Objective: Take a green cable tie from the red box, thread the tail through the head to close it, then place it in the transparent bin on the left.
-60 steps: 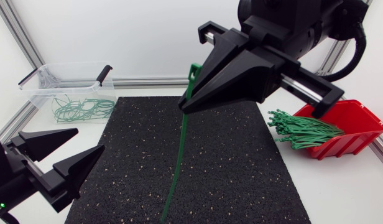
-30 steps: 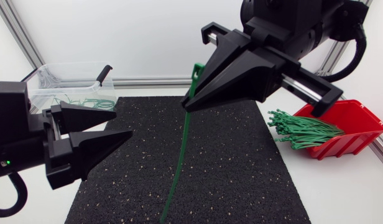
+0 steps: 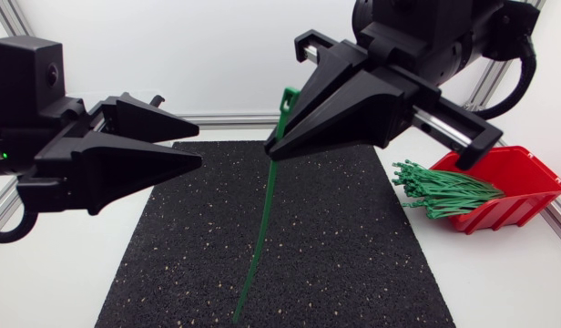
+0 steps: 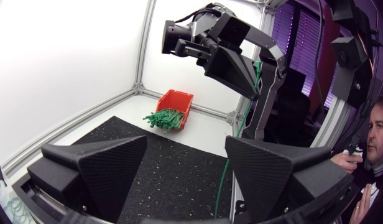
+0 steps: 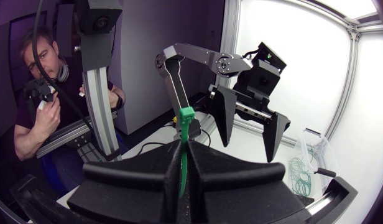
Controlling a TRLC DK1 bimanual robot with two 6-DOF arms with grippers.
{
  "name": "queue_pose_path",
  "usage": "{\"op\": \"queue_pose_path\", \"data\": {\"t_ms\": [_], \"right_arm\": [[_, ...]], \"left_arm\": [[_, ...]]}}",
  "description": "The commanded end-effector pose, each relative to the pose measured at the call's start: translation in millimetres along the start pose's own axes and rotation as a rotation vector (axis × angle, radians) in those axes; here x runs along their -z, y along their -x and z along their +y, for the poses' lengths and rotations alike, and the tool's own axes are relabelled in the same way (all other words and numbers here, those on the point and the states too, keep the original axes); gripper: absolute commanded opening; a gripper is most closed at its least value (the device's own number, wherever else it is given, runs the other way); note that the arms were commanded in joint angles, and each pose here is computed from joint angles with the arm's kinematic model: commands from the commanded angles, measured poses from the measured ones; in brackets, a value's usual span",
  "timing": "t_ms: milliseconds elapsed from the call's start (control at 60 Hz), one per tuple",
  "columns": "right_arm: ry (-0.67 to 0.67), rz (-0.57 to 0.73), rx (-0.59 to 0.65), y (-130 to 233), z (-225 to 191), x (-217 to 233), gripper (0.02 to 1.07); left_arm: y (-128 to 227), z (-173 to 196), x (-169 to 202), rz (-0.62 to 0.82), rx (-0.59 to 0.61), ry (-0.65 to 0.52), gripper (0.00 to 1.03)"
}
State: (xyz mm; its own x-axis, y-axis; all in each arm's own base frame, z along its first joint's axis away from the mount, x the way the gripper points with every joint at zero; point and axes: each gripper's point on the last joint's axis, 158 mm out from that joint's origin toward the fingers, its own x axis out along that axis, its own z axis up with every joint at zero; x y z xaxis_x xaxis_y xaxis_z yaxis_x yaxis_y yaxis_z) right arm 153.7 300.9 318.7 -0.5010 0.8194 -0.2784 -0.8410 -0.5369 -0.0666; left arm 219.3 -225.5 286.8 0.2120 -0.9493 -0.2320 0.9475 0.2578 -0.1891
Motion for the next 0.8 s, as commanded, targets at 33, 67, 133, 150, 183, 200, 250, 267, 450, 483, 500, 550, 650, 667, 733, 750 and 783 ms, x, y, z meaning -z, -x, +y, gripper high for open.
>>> {"op": "queue_pose_path", "data": {"t_ms": [33, 67, 133, 150, 183, 200, 250, 267, 450, 483, 500, 550, 650, 667, 733, 750, 783], "right_arm": [[0.008, -0.008, -0.001, 1, -2, 0, 0.08], [0.008, -0.01, -0.001, 1, -2, 0, 0.08], [0.01, -0.01, -0.002, 0, -2, 0, 0.08], [0.011, -0.008, -0.004, 0, -2, 0, 0.08], [0.011, -0.01, -0.004, 0, -2, 0, 0.08], [0.011, -0.008, -0.004, 0, -2, 0, 0.08], [0.011, -0.01, -0.005, -1, -2, -1, 0.08], [0.011, -0.01, -0.005, -1, -2, -1, 0.08], [0.013, -0.01, -0.008, -1, -1, 0, 0.08], [0.013, -0.01, -0.008, -1, -1, 0, 0.08], [0.012, -0.01, -0.009, -1, -1, 1, 0.08], [0.014, -0.011, -0.011, -2, 0, 1, 0.08], [0.01, -0.012, -0.013, -3, -1, 3, 0.08], [0.008, -0.013, -0.013, -3, -1, 3, 0.08], [0.009, -0.013, -0.017, -4, 0, 3, 0.08], [0.009, -0.013, -0.018, -4, 0, 3, 0.08], [0.01, -0.013, -0.021, -5, 0, 3, 0.08]], "left_arm": [[-3, 0, -12, 0.006, -0.015, -0.092, 0.87], [-6, -1, -11, 0.014, -0.013, -0.097, 0.87], [-12, -3, -8, 0.028, -0.004, -0.121, 0.87], [-13, -4, -7, 0.033, 0.004, -0.126, 0.87], [-17, -7, -3, 0.046, 0.023, -0.134, 0.87], [-18, -8, -2, 0.052, 0.029, -0.136, 0.87], [-22, -16, 6, 0.08, 0.063, -0.175, 0.87], [-22, -17, 7, 0.083, 0.069, -0.186, 0.87], [-29, -43, 2, 0.045, 0.232, -0.204, 0.87], [-30, -46, 1, 0.039, 0.256, -0.203, 0.87], [-31, -47, 1, 0.039, 0.262, -0.203, 0.87], [-31, -49, 1, 0.035, 0.273, -0.224, 0.87], [-37, -53, 1, 0.04, 0.305, -0.218, 0.88], [-38, -53, 1, 0.041, 0.31, -0.216, 0.88], [-40, -52, 1, 0.042, 0.32, -0.207, 0.88], [-41, -52, 0, 0.041, 0.322, -0.207, 0.88], [-41, -53, 0, 0.037, 0.338, -0.2, 0.88]]}}
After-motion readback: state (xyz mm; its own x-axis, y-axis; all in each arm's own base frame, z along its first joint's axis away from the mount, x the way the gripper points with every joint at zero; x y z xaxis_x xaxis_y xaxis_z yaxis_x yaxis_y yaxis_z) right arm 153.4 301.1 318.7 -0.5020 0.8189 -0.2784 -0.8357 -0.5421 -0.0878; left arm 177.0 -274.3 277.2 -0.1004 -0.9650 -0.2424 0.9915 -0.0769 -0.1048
